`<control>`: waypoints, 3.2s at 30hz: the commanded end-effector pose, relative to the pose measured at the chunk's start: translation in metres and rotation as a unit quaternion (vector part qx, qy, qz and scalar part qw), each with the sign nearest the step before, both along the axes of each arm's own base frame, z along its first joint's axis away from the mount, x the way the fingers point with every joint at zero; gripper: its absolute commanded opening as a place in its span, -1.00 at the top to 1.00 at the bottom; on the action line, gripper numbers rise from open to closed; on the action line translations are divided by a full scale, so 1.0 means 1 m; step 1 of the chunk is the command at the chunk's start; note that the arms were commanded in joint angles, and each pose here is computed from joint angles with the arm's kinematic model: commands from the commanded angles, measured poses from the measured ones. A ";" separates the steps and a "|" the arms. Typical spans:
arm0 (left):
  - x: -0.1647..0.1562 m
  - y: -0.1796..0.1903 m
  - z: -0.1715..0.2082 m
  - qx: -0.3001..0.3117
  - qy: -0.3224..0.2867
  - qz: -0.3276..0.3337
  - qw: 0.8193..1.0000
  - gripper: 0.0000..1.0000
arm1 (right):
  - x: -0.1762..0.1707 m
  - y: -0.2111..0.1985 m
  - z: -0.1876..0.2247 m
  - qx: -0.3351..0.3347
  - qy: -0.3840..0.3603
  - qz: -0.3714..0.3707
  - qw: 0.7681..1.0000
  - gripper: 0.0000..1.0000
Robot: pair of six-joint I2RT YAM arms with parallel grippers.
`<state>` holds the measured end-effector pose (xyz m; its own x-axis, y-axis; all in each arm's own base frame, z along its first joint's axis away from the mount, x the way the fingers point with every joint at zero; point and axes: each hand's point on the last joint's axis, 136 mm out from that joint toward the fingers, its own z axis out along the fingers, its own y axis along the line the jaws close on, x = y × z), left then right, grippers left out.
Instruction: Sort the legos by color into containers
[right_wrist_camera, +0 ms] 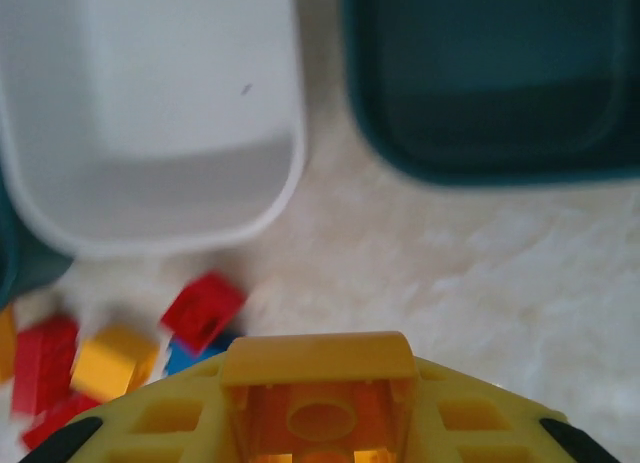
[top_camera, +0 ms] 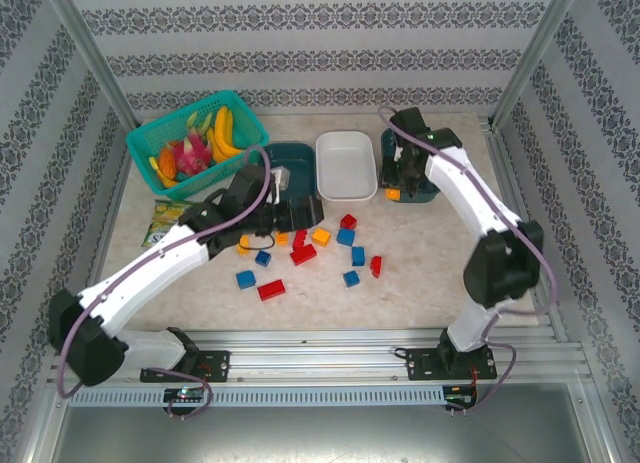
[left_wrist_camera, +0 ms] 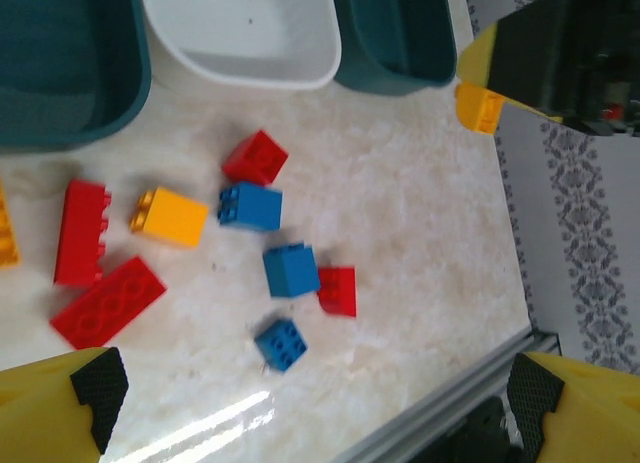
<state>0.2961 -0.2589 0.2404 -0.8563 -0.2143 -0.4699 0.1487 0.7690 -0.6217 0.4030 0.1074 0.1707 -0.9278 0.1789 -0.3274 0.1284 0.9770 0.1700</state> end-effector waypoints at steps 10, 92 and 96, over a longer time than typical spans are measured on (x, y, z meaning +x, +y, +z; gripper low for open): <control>0.109 -0.051 0.030 -0.049 -0.016 -0.005 0.999 -1.00 | 0.098 -0.067 -0.073 0.005 0.057 -0.095 0.994 0.23; 0.099 0.205 -0.110 0.167 0.200 0.327 0.908 0.32 | -0.112 0.199 0.081 0.265 -0.299 0.256 0.880 -0.58; 0.126 0.156 -0.090 0.152 0.165 0.255 0.941 0.32 | -0.094 0.176 0.087 0.254 -0.318 0.202 0.891 -0.59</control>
